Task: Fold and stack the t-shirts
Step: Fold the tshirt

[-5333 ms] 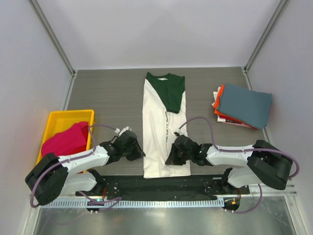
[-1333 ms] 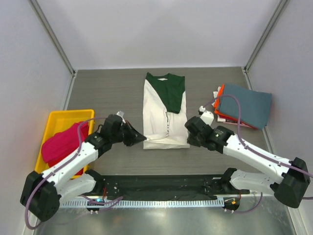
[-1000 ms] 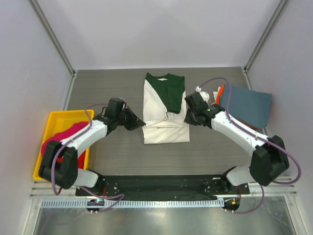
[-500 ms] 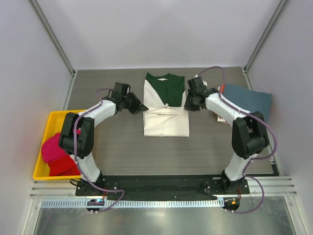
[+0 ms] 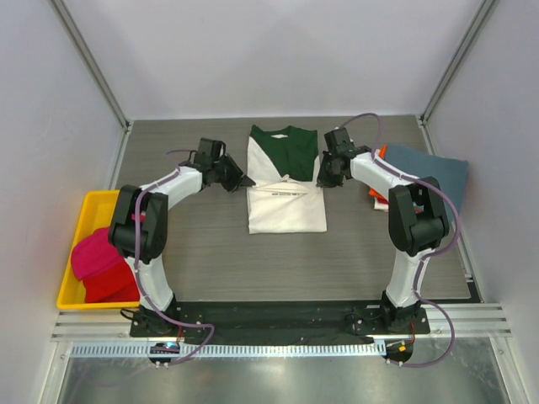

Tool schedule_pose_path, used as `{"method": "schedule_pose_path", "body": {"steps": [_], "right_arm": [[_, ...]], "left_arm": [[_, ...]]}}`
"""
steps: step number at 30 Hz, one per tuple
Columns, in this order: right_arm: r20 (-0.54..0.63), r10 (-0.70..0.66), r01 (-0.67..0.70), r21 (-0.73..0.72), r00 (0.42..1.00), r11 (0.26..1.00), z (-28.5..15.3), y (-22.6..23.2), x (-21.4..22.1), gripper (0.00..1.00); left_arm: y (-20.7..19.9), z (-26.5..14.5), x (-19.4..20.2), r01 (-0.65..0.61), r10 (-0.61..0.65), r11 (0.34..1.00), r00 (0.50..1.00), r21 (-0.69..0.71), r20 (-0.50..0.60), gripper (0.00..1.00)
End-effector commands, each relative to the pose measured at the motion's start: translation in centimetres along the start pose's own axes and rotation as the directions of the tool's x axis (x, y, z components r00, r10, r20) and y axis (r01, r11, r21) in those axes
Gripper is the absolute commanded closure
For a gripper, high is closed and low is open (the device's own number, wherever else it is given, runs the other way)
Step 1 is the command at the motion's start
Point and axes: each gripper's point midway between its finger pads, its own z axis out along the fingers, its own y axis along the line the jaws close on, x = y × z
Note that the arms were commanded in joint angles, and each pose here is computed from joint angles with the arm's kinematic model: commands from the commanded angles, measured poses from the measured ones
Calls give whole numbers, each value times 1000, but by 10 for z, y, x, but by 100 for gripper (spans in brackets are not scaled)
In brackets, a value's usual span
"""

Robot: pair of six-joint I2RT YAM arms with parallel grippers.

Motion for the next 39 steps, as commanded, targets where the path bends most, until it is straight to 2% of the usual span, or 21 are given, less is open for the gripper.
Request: {"method": "schedule_pose_path", "body": {"steps": [1,14,17,18,19,20,21,23,24,26,30,31,34,35,37,38,39], "right_arm": [[81,-2,6,-42,997,999,-4,10,-33,99],[78,1,7,-94,997,996,1,22,-42,99],[84,7,0,-83,996,997,5,19,-47,92],[79,9,-2,-82,997,997,6,19,-46,87],[82,10,-3,-81,997,997,6,19,-47,77],[84,11,-4,-80,996,997,7,18,-48,60],[86,13,-6,-79,996,997,6,18,-49,53],[90,12,-4,-88,996,996,2,20,-49,40],[100,9,0,-95,995,996,-6,20,-49,39],[124,9,3,-96,992,995,-15,18,-50,37],[135,7,12,-136,991,991,-40,9,-26,36],[128,2,18,-155,992,988,-44,9,-18,37],[134,8,15,-170,991,985,-55,-1,1,36],[114,7,12,-166,993,986,-53,-8,15,36],[136,15,12,-198,991,980,-66,-7,19,36],[104,20,3,-216,994,976,-65,-10,34,37],[94,24,-2,-229,995,973,-67,-10,40,39]], "left_arm": [[-11,-4,-19,-13,11,999,998,33,65,100],[-11,3,-31,1,-4,999,997,43,74,100],[-13,11,-34,3,-5,999,999,52,53,99],[-17,15,-37,-1,-2,998,999,62,51,94],[-17,17,-39,-8,5,998,999,65,47,90],[-13,24,-40,-5,2,998,999,58,38,84],[-17,23,-42,-12,9,998,999,67,38,64],[-23,20,-45,-42,38,996,998,83,51,51],[-26,16,-47,-56,51,995,996,86,67,36],[-31,3,-47,-97,89,991,992,90,93,27],[-24,-25,-37,-144,137,988,983,49,121,25],[-9,-26,-26,-134,131,991,986,23,103,25],[-6,-46,-10,-152,147,988,983,30,111,25],[10,-45,6,-138,137,990,987,8,81,25],[7,-55,22,-161,159,987,984,25,77,26],[21,-54,36,-157,156,988,986,3,50,26],[18,-60,43,-165,164,986,985,17,54,28]]}}
